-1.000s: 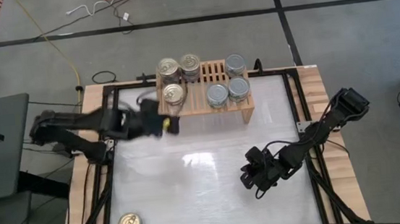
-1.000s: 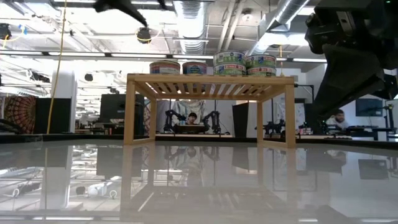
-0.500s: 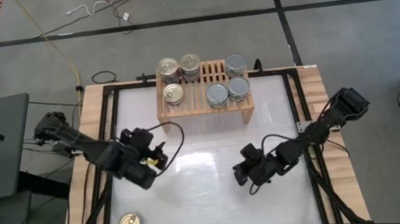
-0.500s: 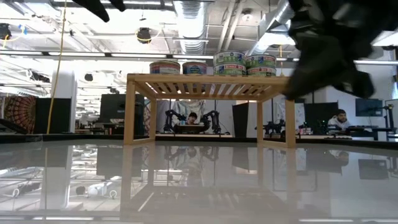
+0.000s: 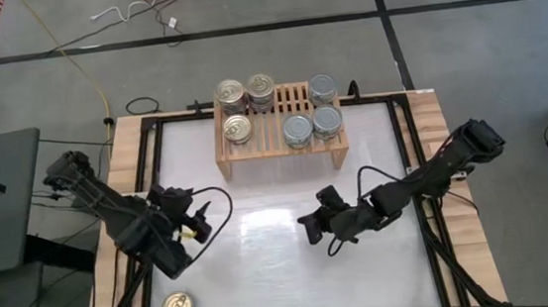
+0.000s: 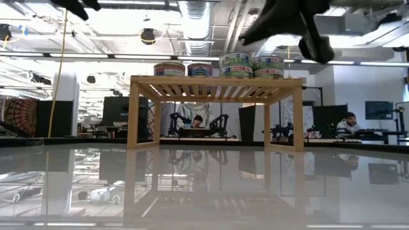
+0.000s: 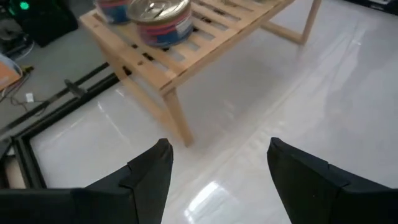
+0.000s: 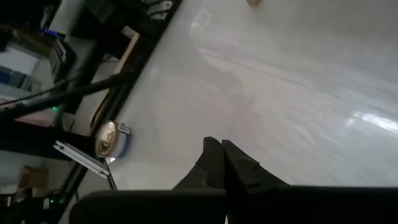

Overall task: Stack canned seafood by type on shelf
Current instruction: Stack the blue-pink tuna can on top of the other blue-pink tuna can on the shelf

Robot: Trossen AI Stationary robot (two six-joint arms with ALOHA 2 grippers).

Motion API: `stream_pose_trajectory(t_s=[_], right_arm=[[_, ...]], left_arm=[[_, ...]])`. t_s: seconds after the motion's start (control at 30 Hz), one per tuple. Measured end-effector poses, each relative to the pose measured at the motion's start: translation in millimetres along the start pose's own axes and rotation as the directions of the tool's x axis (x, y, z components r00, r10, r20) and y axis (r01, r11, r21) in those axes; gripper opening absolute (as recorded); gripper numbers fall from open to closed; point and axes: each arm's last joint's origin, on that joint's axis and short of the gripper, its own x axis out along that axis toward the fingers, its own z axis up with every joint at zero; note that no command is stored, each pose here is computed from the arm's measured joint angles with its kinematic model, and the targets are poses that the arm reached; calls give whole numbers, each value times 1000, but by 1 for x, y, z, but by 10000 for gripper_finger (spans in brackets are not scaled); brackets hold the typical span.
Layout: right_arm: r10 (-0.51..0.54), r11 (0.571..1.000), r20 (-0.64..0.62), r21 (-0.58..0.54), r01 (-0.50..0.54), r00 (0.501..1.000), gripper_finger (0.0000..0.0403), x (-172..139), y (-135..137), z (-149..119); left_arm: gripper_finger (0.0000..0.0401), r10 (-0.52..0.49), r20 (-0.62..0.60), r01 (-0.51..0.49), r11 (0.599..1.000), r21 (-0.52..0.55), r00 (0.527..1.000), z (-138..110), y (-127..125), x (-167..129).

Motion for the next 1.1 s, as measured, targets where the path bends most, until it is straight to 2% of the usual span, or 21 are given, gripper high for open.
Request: stream_pose_trajectory(t_s=[0.1,0.3,0.4,0.47,0.57,0.67,0.73,0.8,0.93,1.0,1.1], right_arm=[[-6,1000,14,20,6,1000,15,-3,8,4],[-123,992,-42,6,123,992,17,11,18,-10],[-167,986,-122,-34,164,978,17,27,27,-26],[-195,981,-185,-54,189,963,20,39,31,-35],[-248,969,-255,-77,236,935,26,54,36,-46],[-284,959,-300,-105,265,911,29,66,38,-53],[-286,958,-317,-108,265,904,29,71,39,-57],[-291,957,-318,-112,269,902,29,75,40,-59],[-289,957,-318,-111,268,903,29,76,41,-60],[-287,958,-318,-110,266,903,30,76,41,-60],[-287,958,-319,-112,265,903,30,75,41,-60]], left_arm=[[251,13,1,-13,1000,-23,1000,-11,4,4],[251,43,-11,-43,998,-35,999,-33,7,12],[251,52,-88,-55,998,-39,995,-43,7,14],[251,68,-190,-75,997,-28,979,-48,8,15],[251,86,-360,-88,996,11,929,-53,8,14],[251,72,-503,-37,996,79,861,-58,6,12],[251,28,-612,71,988,137,790,-62,1,9],[251,-45,-690,214,963,161,722,-66,-8,6],[251,-158,-749,418,892,171,644,-77,-27,-1],[251,-136,-785,440,878,187,604,-84,-31,-2],[251,-74,-824,394,900,188,562,-96,-35,-5]])
